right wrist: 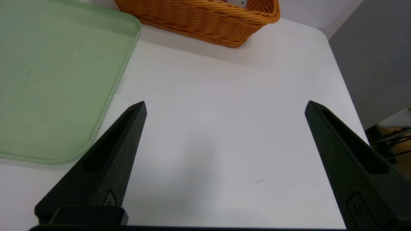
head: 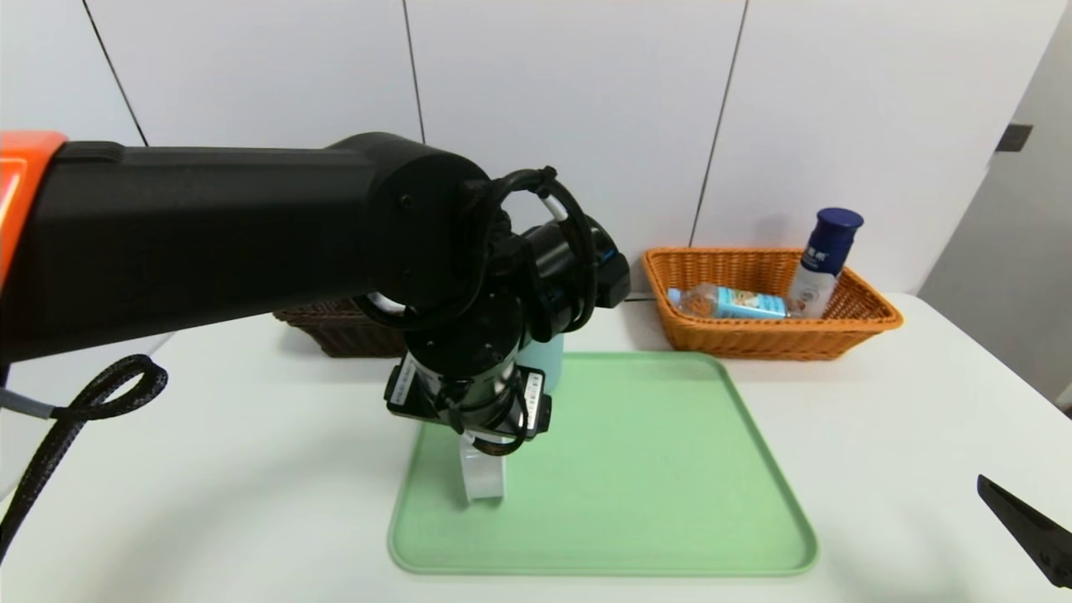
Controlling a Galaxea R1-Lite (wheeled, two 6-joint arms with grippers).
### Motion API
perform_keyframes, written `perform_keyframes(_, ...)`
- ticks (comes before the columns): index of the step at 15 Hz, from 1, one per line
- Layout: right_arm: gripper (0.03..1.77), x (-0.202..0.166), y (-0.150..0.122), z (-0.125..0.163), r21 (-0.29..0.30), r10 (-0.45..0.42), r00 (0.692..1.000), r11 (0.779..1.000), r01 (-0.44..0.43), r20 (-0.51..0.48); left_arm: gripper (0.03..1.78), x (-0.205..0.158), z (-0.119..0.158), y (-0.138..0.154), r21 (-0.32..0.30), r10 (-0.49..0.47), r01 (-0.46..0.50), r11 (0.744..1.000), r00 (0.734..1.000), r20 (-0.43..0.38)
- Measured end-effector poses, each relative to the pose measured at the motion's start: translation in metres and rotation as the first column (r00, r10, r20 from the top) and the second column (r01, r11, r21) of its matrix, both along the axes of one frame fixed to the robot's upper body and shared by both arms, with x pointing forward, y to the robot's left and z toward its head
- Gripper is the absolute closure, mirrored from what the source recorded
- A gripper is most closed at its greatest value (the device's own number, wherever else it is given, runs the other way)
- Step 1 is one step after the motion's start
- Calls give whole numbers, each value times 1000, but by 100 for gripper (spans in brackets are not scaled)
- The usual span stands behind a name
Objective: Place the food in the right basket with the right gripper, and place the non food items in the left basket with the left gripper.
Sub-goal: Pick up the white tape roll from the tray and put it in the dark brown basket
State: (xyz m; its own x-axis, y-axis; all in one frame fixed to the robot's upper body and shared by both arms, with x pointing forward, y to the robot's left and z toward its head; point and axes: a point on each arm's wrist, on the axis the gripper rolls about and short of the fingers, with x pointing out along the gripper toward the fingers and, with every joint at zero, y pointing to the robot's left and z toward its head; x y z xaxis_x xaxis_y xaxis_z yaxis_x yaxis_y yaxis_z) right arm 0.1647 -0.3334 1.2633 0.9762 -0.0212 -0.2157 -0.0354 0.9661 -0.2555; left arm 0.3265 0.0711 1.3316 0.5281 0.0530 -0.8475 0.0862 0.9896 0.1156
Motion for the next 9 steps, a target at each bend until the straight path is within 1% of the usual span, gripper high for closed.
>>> perform_keyframes(9, 10, -1, 0, 1, 0, -1, 1000, 1000, 1, 5, 12, 3, -16, -10, 22, 2, -1, 1000, 999, -33)
